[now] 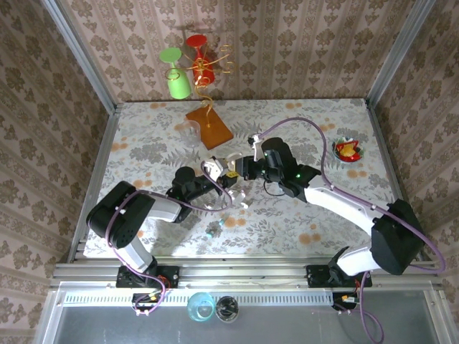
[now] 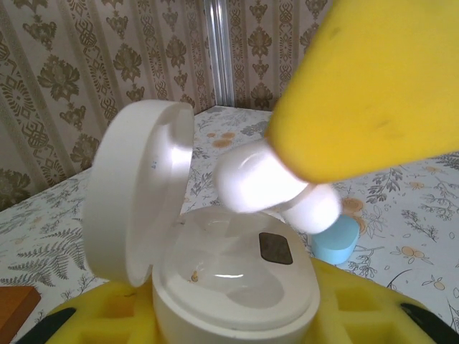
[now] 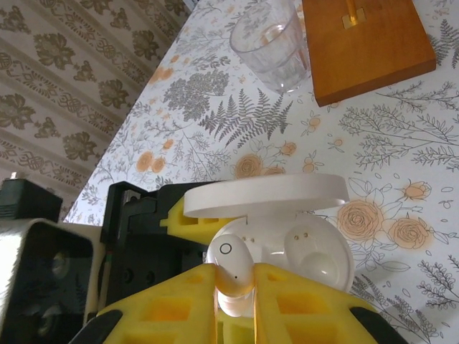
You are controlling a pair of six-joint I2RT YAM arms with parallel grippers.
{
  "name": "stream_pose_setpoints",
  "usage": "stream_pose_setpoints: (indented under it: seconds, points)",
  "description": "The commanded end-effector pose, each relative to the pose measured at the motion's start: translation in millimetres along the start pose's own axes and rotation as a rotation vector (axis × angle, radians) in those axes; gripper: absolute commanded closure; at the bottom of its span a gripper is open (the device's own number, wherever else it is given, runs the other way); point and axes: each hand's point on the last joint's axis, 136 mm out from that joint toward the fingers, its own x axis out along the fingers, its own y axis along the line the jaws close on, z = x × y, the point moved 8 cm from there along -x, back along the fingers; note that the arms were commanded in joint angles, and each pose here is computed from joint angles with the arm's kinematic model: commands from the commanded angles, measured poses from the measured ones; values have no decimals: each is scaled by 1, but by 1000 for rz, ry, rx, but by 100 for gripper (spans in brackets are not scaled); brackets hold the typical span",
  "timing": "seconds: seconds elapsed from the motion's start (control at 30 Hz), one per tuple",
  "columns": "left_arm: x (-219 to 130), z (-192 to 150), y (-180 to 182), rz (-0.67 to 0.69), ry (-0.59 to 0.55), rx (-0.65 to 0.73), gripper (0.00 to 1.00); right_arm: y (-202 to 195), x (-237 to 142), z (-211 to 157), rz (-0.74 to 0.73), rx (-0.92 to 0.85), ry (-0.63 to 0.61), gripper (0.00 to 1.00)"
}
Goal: Insert wireless bluetooth earbuds into charging case
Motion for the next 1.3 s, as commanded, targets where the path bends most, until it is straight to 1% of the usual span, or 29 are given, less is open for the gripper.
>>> stream_pose_setpoints:
  seconds: [0.0,0.73,0.8,0.87,0.93,1.07,1.27]
  points:
    - [5,12,0,-15,-59,39,72,7,5,10,26,-17,-30,81]
    - [9,15,1,-21,-67,31,73,1,21,5,12,51,-25,82]
    - [9,15,1,-21,-67,32,73,1,22,4,22,64,-18,80]
    - [9,15,1,-17,-65,31,73,2,20,3,27,69,-22,75]
    - [8,15,1,-16,-65,32,73,2,16,3,20,64,-29,71]
    - [8,14,1,-16,-63,28,73,0,11,4,-6,41,-27,69]
    - [8,13,1,-16,-60,31,73,4,1,5,14,22,-36,69]
